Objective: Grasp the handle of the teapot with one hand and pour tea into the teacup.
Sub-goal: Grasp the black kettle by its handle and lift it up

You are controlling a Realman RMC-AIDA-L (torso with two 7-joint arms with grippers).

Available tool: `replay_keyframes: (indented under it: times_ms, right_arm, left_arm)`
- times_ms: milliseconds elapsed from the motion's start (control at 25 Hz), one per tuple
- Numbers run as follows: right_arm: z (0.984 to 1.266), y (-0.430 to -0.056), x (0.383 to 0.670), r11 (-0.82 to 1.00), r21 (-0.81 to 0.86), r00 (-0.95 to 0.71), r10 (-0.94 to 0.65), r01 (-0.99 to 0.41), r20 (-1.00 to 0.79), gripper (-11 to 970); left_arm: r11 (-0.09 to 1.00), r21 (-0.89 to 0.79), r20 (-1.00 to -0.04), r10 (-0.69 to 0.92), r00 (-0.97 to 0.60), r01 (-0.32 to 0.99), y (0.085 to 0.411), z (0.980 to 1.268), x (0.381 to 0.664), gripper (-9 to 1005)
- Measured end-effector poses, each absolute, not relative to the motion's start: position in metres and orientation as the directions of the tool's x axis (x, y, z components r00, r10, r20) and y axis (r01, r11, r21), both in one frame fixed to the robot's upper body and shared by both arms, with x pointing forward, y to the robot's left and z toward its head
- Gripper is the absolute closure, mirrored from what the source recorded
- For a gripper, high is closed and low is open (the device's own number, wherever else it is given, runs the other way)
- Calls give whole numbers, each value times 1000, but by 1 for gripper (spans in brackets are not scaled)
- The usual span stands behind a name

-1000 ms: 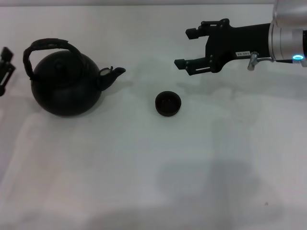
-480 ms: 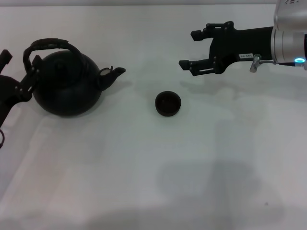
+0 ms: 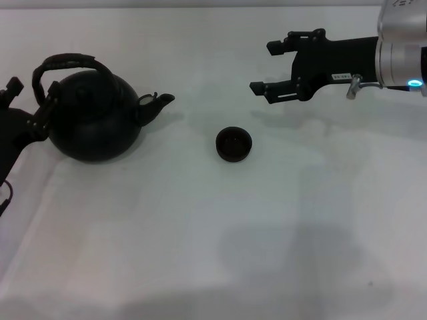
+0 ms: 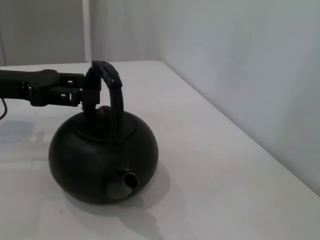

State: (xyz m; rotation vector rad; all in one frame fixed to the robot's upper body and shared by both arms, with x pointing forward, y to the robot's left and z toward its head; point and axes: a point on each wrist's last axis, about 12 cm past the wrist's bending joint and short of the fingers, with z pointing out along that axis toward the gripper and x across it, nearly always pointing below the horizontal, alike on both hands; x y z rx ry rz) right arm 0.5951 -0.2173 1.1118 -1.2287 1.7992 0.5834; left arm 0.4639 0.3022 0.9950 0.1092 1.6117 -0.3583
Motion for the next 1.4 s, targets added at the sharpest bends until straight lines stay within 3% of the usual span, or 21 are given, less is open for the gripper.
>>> replay_keyframes:
  times_ms: [240,800,1000,1400]
  right_arm:
    - [1110,-218,596,417,-91,-152,-512,-904,-845,109]
    - [1106,-216,601,429,-92,-161,-518,-898,-840,108]
    - [1106,-217,601,433,-97,-160,-520,-896,-839,109]
    - [1105,-218,601,442,-106,-153,-511,-891,-846,108]
  left_arm:
    - [943,-163,-986,-147,-77,291,301,996,468,278]
    - [938,-192,-981,-178,-73,288,293,1000,479,757]
    - [935,-202,-979,-185,-85,292,289,1000,485,864]
    - [908,-265,-964,-238,-120,326,286,1015,521,865]
